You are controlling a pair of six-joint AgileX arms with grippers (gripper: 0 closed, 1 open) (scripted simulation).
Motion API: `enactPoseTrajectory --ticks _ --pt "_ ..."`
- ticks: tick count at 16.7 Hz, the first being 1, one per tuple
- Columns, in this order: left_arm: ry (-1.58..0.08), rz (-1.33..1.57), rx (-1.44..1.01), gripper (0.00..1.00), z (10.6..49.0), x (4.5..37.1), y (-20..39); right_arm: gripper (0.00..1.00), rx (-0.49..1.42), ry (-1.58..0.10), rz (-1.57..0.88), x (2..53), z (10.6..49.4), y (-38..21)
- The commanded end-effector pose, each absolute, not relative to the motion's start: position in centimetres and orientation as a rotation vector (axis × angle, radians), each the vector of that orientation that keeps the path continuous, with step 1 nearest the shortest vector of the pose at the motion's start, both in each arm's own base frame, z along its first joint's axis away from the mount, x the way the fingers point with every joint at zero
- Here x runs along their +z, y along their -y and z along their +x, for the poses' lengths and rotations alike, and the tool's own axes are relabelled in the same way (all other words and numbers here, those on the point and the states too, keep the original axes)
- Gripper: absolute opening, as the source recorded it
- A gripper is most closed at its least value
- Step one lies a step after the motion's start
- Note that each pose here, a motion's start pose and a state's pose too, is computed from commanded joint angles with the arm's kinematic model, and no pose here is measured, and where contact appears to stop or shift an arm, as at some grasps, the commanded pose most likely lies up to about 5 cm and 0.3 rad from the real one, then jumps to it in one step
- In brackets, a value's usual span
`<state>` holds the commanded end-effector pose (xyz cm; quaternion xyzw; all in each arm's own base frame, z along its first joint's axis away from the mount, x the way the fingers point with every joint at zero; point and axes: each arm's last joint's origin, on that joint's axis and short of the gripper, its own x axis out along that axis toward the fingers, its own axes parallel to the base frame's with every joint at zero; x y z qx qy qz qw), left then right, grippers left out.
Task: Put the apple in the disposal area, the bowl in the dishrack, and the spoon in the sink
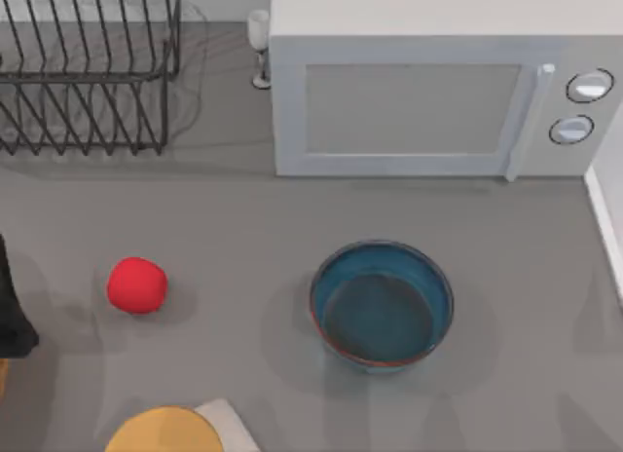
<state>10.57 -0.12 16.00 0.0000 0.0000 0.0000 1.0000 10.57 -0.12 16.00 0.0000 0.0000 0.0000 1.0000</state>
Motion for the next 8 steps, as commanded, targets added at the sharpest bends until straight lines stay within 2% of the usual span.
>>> enactPoseTrajectory --ticks 4,8 --pt "-0.023 -0.002 -0.010 1.00 10.6 16.6 0.2 1.00 0.000 0.000 0.000 16.0 10.6 0.1" --pt "-0.171 -0.008 -0.050 1.00 11.2 19.4 0.6 1.00 0.000 0.000 0.000 16.0 10.6 0.1"
